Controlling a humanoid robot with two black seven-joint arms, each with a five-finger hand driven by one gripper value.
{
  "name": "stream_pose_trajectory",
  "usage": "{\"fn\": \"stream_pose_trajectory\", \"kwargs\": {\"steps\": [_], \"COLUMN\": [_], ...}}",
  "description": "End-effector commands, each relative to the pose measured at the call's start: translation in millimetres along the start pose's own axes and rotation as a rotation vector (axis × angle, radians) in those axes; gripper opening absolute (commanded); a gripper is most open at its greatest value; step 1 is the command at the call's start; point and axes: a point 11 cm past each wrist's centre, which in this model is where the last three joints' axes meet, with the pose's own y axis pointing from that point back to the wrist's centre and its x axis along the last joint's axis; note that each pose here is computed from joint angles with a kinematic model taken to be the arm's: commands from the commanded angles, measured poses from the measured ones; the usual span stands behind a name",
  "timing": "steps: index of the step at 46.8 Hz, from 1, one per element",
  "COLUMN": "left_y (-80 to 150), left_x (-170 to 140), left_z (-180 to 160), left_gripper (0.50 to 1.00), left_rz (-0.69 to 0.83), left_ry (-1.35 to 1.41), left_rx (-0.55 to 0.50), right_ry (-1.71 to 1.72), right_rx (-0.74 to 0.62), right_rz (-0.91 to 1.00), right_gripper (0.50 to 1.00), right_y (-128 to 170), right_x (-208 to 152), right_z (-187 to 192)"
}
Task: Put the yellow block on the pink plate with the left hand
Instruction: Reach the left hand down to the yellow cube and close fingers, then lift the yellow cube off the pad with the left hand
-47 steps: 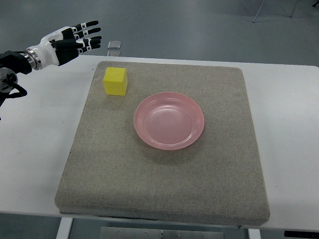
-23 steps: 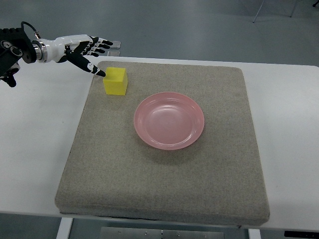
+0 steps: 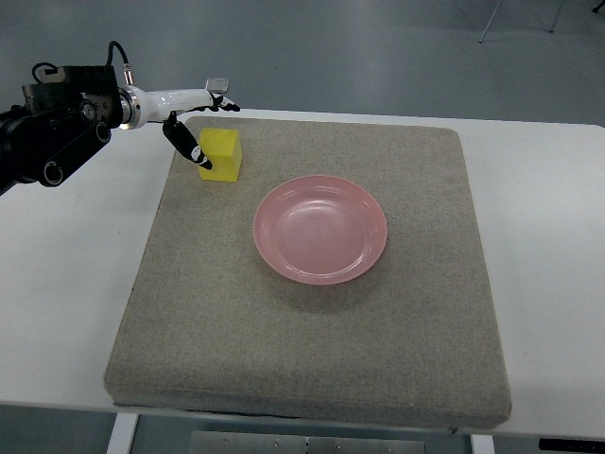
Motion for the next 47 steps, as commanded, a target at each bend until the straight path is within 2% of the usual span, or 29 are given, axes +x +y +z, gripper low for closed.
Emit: {"fn": "stream_pose_trajectory", "kwargs": {"steps": [1,6,13,22,28,30,33,40,47], "left_y": [-4.6,-8.6,-11.0,-10.7,-8.0,-7.1,-5.5,-0.9,21.8], "left_x": [-8.0,-22.3,-24.8,-23.1,-10.7,-7.2,-0.2,15.0,27.3], "left_z": [3.1,-0.9,-6.0,-6.2,-3.6,-2.2,0.0,18.2,35.7], "left_gripper": [0.990,0.984,0.958,0.679,0.549,0.521,0.500,0.500,0.500], "left_rz": [-0.024,-0.059,-0.018,-0.015,0.009,0.016,0.029,0.043,0.050], "left_ry": [-0.019,-0.084,-0.136,-0.141,-0.145,-0.143,-0.146,-0.172,-0.204], "left_rx": [0.003,0.030,0.051,0.052,0.049,0.044,0.040,-0.011,-0.098], "right_ry": [0.000,0.000,0.000,0.000,0.000,0.000,0.000,0.000,0.000], "right_rx": [0.000,0.000,0.002,0.000,0.000,0.000,0.000,0.000,0.000], "right_rz": [0.000,0.000,0.000,0.000,0.000,0.000,0.000,0.000,-0.002], "right_gripper": [0.924,0.924,0.924,0.924,0.924,0.924,0.924,0.924,0.924], "right_y": [0.0,0.0,-0.1,0.0,0.0,0.0,0.0,0.0,0.0], "right_x": [0.0,0.0,-0.1,0.0,0.0,0.0,0.0,0.0,-0.5], "right_z": [0.0,0.0,-0.9,0.0,0.0,0.0,0.0,0.0,0.0]}}
